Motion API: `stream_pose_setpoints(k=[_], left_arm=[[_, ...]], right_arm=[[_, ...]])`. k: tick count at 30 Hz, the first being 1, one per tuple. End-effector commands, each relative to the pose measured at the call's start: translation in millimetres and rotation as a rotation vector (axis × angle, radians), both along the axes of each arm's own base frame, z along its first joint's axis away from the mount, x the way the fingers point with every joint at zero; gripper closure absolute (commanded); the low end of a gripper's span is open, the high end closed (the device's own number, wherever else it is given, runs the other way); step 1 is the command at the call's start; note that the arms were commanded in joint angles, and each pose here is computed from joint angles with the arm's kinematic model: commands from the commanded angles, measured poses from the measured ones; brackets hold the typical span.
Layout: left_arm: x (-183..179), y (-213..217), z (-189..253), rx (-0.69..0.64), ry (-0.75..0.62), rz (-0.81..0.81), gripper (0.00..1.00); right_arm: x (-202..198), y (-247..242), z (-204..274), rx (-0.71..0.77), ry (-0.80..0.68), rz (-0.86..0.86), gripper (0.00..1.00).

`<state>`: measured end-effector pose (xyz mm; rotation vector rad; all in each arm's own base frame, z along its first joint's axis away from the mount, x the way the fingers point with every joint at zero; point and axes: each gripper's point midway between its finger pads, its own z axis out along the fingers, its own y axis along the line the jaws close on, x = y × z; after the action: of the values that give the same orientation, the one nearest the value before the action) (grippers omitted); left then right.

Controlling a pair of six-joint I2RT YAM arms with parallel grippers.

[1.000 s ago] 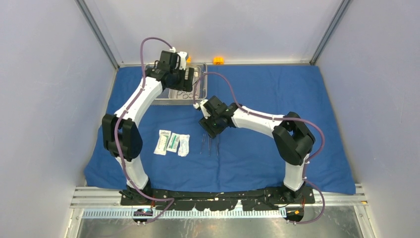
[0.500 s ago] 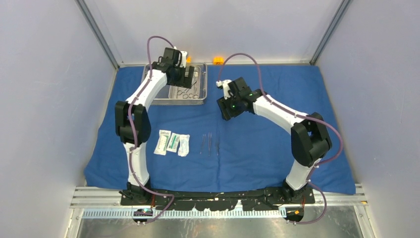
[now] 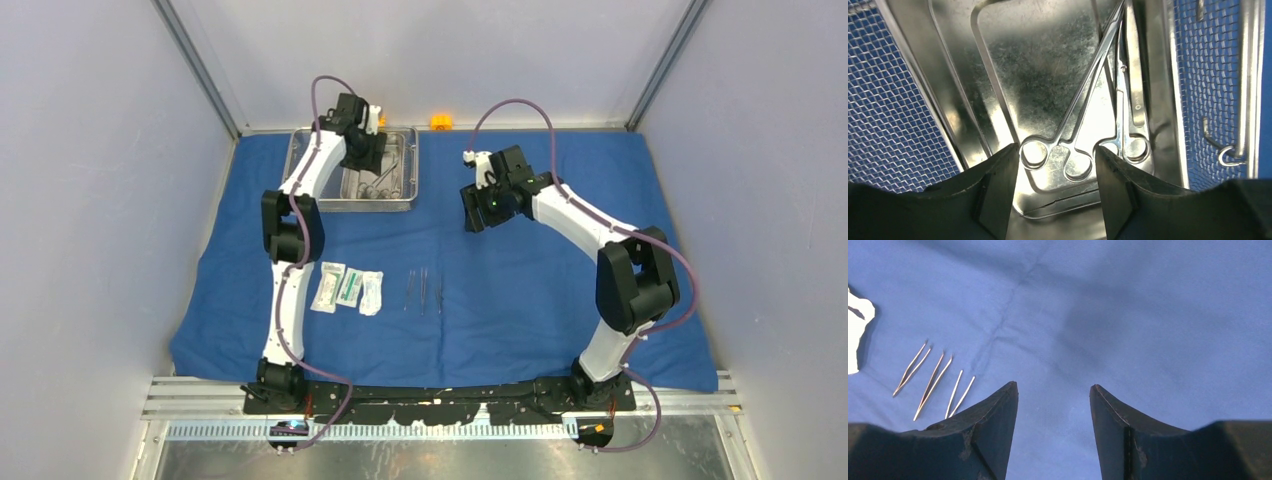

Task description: Open and lay out the surgical kit

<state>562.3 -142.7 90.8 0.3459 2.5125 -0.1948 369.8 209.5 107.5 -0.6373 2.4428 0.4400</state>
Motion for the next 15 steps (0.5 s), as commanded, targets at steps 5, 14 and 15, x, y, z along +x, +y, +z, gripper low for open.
stream_pose_setpoints(k=[5, 14, 15], left_arm=[[-5, -10, -5, -0.08, 0.049, -0.107, 0.41], [2, -16, -25, -0.095, 0.076, -0.12, 0.4], [4, -17, -26, -0.094, 0.07, -0.125, 0.4]], right_arm=[[13, -25, 7, 0.063, 0.006, -0.042, 0.41], [14, -26, -3, 0.089, 0.051, -0.044, 0.41], [14, -26, -4, 0.09, 0.053, -0.044, 0.41]])
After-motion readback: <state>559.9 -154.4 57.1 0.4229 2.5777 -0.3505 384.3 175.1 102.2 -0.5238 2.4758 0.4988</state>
